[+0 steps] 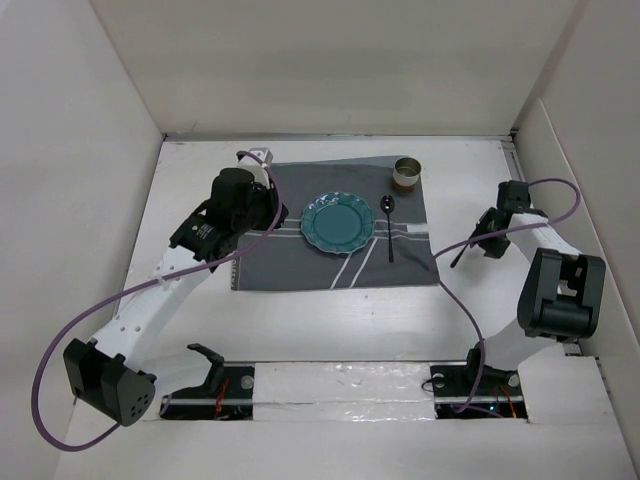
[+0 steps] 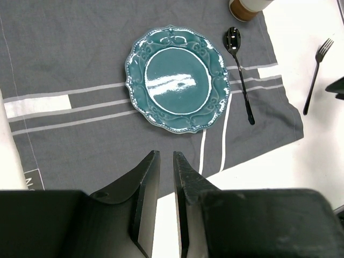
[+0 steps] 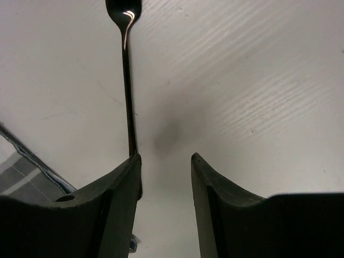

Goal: Set the dinner table for one person

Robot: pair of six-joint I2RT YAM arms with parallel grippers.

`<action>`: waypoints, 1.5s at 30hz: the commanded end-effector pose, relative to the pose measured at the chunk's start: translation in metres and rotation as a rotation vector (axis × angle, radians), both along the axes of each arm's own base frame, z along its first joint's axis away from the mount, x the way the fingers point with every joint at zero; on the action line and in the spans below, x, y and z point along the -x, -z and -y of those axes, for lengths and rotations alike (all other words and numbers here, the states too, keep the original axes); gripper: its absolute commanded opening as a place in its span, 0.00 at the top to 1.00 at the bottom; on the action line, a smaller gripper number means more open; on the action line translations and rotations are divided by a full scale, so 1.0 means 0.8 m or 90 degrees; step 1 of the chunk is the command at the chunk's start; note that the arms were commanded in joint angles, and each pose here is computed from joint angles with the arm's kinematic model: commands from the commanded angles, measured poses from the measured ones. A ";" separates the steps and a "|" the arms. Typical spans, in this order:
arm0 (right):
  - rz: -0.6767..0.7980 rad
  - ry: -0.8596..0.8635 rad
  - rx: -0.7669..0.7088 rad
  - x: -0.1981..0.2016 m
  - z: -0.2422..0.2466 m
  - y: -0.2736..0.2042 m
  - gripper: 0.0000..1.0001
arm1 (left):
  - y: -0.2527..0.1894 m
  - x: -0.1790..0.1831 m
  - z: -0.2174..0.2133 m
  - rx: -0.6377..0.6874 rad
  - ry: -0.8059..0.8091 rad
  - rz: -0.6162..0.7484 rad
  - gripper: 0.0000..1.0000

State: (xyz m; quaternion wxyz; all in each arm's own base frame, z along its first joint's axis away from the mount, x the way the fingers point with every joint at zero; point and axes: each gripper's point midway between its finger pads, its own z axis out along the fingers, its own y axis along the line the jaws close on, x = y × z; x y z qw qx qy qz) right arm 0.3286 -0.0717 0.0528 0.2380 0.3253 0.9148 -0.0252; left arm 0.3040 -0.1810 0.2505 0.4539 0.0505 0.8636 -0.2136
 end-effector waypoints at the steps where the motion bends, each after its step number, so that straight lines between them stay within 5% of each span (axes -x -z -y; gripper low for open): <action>1: 0.021 -0.035 -0.008 -0.035 0.003 0.001 0.54 | -0.015 0.006 0.003 0.017 0.014 0.024 0.86; 9: 0.017 -0.035 -0.007 -0.071 0.012 0.001 0.58 | -0.012 0.011 0.002 0.019 0.016 0.023 0.86; 18: -0.052 -0.024 0.011 -0.061 0.018 0.026 0.72 | -0.028 0.008 -0.005 0.021 -0.003 0.049 0.85; 29: -0.121 -0.073 0.017 -0.058 -0.007 0.040 0.76 | -0.033 0.012 -0.010 0.021 -0.007 0.063 0.85; 32: -0.109 -0.069 0.018 -0.061 -0.011 0.034 1.00 | -0.040 0.014 -0.012 0.025 -0.009 0.072 0.85; 33: -0.109 -0.067 0.017 -0.061 -0.011 0.034 1.00 | -0.039 0.014 -0.012 0.024 -0.009 0.070 0.85; 38: 0.004 -0.081 0.053 -0.088 -0.024 -0.052 1.00 | -0.057 0.013 -0.011 0.028 -0.006 0.083 0.84; 45: 0.160 -0.238 0.017 -0.124 -0.158 -0.197 1.00 | -0.094 0.009 -0.006 0.046 -0.001 0.109 0.76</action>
